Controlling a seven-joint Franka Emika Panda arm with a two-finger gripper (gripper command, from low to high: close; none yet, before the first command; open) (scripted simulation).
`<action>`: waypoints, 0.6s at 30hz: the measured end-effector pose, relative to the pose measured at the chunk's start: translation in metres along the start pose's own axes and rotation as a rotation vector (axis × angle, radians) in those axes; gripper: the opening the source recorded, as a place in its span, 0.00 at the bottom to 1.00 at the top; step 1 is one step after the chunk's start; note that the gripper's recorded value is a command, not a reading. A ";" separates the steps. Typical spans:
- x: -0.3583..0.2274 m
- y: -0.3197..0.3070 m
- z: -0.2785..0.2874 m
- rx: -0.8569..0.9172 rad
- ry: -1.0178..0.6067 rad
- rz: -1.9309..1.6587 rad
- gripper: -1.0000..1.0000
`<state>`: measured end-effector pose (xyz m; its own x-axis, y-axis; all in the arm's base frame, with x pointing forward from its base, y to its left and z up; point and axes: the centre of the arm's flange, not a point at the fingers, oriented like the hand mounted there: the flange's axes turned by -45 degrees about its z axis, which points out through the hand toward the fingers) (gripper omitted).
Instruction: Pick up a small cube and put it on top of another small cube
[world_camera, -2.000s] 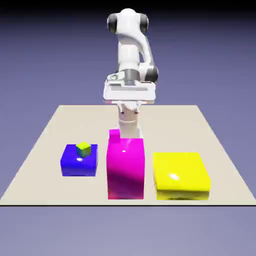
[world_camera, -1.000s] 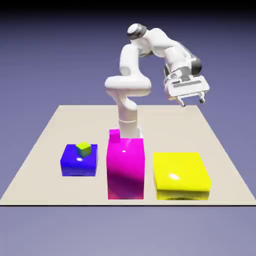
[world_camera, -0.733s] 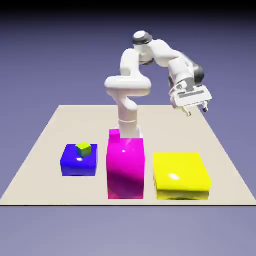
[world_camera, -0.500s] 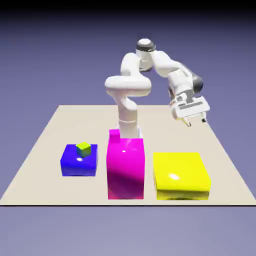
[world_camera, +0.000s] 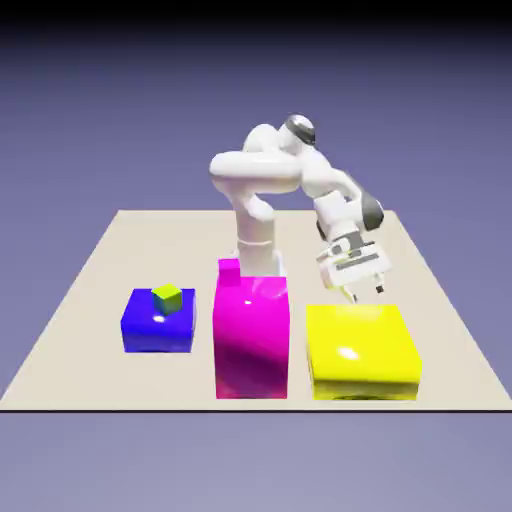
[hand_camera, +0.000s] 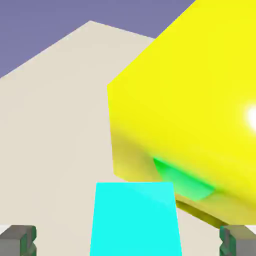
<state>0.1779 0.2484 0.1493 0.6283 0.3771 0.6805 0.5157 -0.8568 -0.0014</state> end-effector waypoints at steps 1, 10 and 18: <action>-0.002 -0.002 0.008 0.002 0.002 -0.001 0.50; -0.010 0.000 0.047 0.001 0.000 -0.001 0.00; -0.015 -0.026 -0.011 0.066 -0.055 -0.064 0.00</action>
<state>0.1490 0.2617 0.1471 0.6227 0.4509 0.6395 0.5921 -0.8058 -0.0084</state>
